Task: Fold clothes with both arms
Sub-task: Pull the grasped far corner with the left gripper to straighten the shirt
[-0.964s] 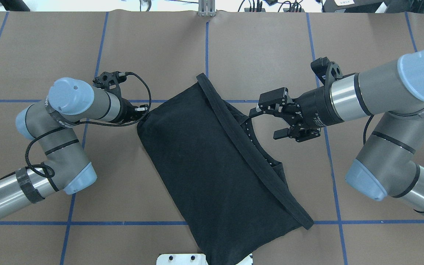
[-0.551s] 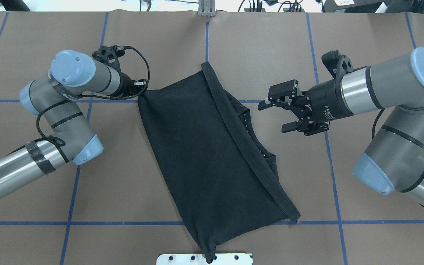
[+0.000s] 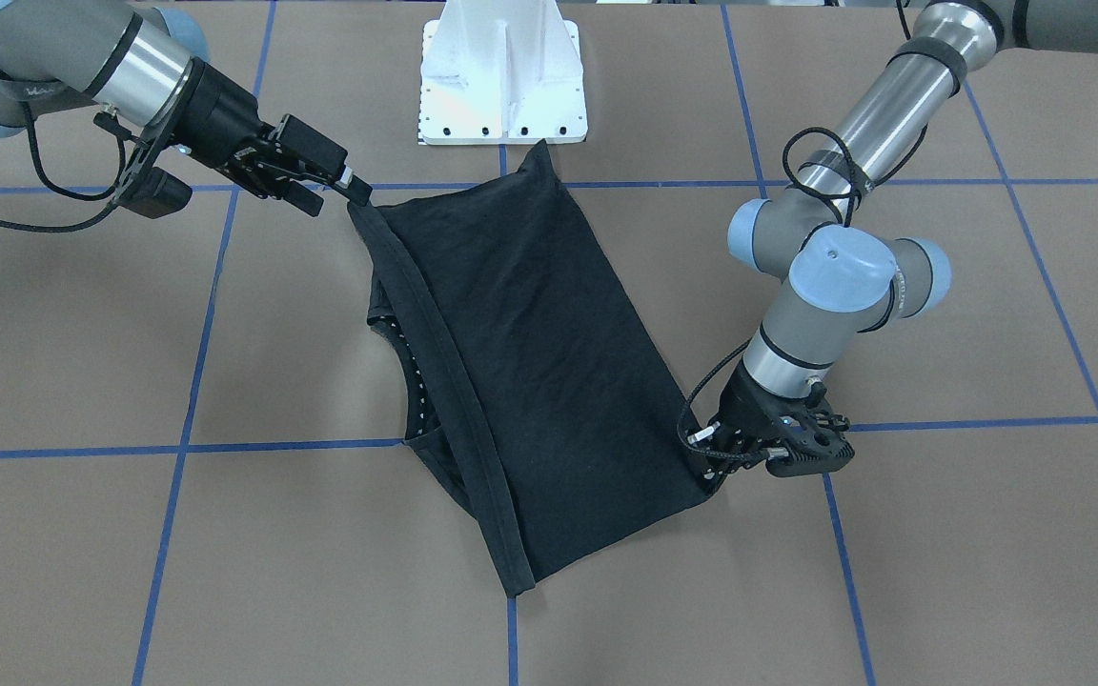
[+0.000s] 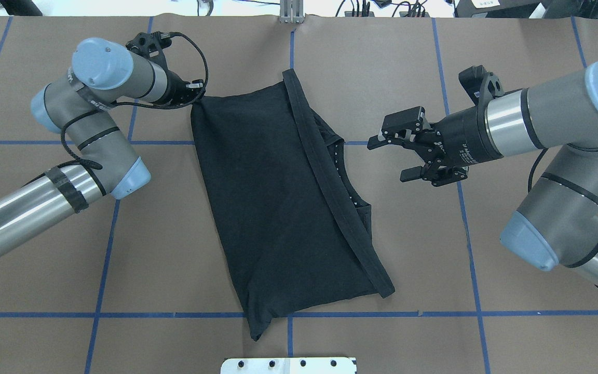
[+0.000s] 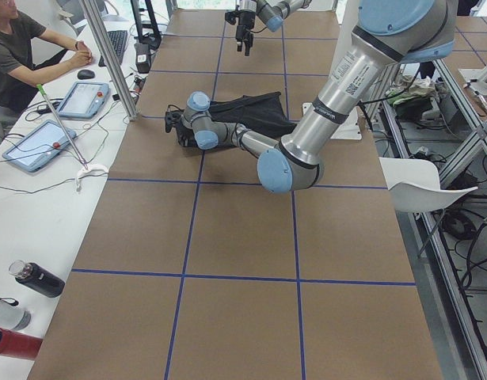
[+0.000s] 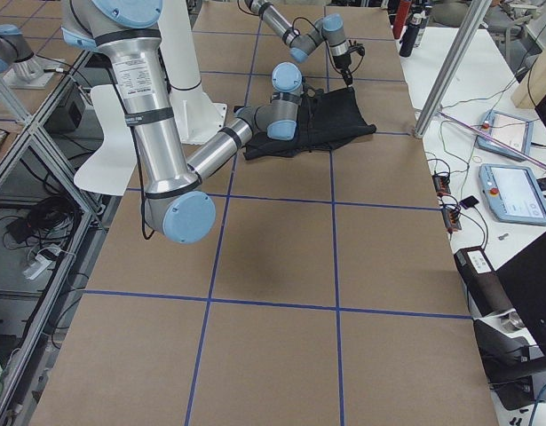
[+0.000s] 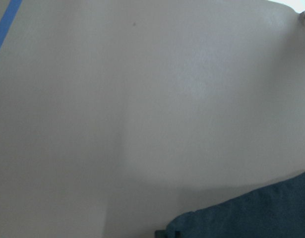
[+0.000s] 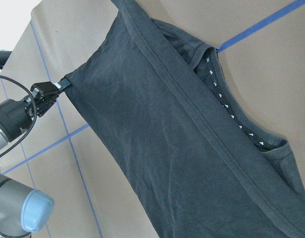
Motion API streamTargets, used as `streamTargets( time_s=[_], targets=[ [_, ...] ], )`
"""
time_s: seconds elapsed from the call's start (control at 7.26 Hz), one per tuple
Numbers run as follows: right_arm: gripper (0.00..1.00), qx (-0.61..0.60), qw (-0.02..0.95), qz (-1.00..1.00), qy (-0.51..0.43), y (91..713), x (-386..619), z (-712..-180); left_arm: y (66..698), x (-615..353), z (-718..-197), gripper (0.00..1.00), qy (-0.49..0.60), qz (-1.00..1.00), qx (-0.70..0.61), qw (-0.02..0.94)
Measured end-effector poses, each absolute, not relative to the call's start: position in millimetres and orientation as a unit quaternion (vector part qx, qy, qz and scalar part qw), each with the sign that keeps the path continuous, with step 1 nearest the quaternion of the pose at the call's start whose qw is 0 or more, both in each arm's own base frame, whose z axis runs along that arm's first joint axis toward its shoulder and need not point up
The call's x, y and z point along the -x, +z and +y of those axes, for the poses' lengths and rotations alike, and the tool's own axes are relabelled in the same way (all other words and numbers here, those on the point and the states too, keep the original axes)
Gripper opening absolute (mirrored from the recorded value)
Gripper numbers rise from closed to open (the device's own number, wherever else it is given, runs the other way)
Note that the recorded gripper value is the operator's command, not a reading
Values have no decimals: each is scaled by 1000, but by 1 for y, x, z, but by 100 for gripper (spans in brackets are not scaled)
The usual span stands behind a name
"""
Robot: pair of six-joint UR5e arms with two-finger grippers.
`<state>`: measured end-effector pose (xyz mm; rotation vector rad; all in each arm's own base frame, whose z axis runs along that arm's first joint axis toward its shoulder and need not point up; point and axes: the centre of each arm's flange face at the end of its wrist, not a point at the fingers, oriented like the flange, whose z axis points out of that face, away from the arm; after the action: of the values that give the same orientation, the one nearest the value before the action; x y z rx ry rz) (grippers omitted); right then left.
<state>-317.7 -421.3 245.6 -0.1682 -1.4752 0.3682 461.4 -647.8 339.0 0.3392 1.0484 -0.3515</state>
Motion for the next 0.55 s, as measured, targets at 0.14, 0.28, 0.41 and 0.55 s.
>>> streamTargets(
  time_s=[0.14,0.28,0.41,0.55],
  targets=[
    [100,77,722,-667,167,246,317,-421,337,-470,-660,0,-169,498,-168,834],
    [100,78,723,-666,167,248,317,-421,336,-476,-668,0,-171,501,-177,830],
    [100,78,723,-665,168,250,316,-420,333,-481,-674,0,-177,501,-190,826],
    [100,77,723,-665,169,251,316,-420,327,-487,-682,0,-184,498,-203,823]
  ],
)
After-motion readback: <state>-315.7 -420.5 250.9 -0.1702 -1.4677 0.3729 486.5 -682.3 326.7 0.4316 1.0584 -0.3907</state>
